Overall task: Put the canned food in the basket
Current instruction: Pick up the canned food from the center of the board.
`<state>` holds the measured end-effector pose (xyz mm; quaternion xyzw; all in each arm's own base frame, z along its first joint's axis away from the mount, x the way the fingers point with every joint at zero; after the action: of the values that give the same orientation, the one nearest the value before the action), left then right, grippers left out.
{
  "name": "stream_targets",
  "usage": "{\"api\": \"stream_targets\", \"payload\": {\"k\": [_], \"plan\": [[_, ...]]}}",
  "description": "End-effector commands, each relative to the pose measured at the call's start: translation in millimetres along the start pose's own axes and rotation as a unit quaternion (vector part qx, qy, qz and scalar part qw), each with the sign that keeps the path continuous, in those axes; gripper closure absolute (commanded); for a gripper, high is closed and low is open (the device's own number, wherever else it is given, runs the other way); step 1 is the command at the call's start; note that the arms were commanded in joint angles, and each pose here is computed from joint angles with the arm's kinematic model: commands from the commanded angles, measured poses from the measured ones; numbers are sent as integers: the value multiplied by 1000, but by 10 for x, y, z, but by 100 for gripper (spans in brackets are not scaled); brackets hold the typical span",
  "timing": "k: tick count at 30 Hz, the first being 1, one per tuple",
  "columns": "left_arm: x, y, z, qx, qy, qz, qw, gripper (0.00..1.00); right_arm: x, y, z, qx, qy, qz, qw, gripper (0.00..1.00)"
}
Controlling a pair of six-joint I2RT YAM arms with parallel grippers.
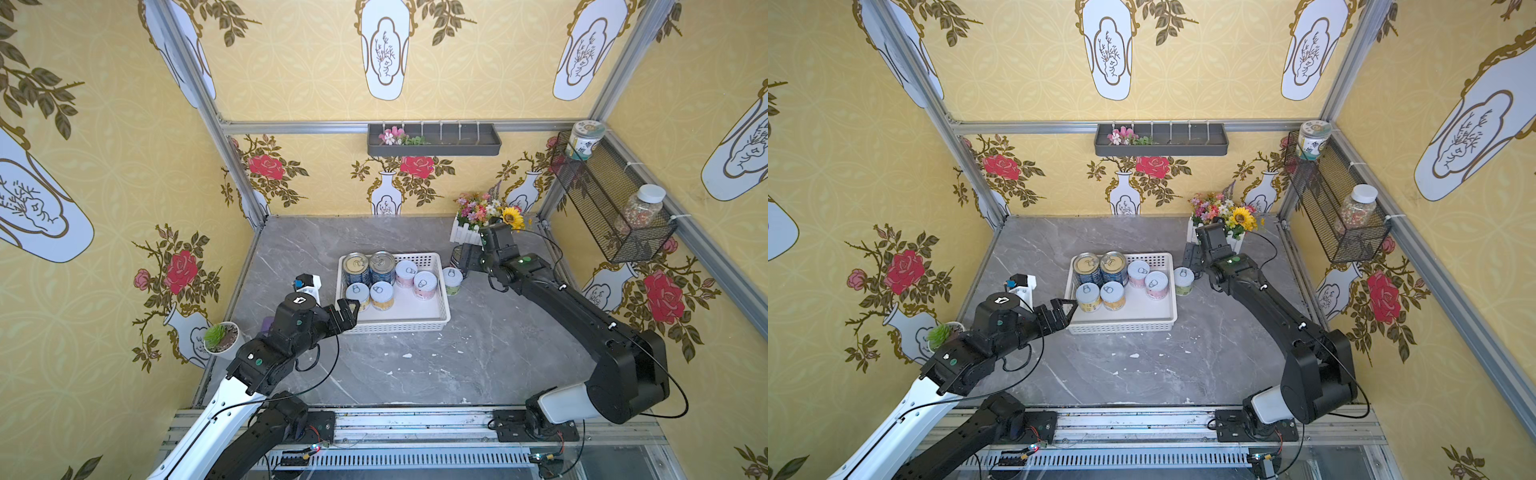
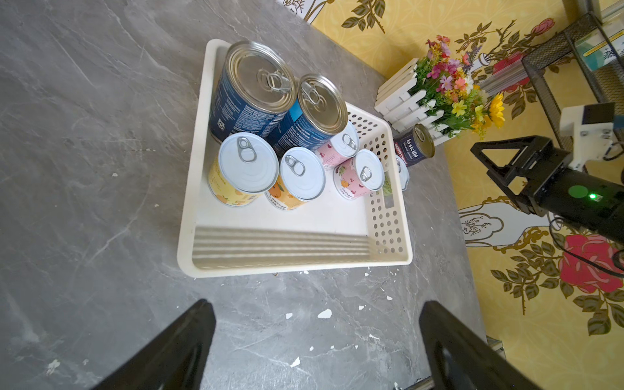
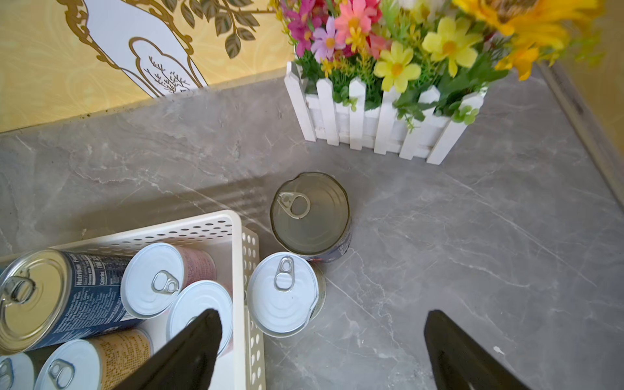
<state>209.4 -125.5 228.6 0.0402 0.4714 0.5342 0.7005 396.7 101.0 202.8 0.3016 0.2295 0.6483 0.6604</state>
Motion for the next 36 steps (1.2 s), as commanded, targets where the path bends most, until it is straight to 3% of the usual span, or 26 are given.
{"api": "stream_targets", "payload": {"k": [1,6,8,12,14,17,19,23,36], "plan": [[-9,8,25,-7,2,-1,1000,0,0,-47,21,17,-19,-1,1000,3],[-10,-10,15,-3,1,2,1000,0,-41,-148,106,43,-60,-19,997,3],[-13,-2,14,-3,1,1,1000,0,103,-145,194,33,-46,22,998,3],[-8,-3,16,-5,0,2,1000,0,148,-167,212,28,-48,32,998,3],[-11,-11,10,-2,1,2,1000,0,225,-215,179,77,2,49,996,3],[-13,-13,2,0,0,1,1000,0,156,-440,21,152,-13,57,987,3],[-15,-2,5,-2,0,0,1000,0,137,-504,-25,135,-31,80,987,3],[-13,-2,4,-2,-1,1,1000,0,-70,-518,40,94,-20,34,995,3],[-17,-21,-7,2,-1,2,1000,0,45,-847,-34,140,10,21,990,3]]}}
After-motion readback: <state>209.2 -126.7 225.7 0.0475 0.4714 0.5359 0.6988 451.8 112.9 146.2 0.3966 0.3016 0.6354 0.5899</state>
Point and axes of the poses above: each gripper's point midway between its finger pads, its own y axis back along the fingers, its own x axis along the line the jaws close on, z = x × y, the point moved 1 cm from there along y, back along the fingers, and after that the axes turned 5 degrees about y, right-handed, at the moved point
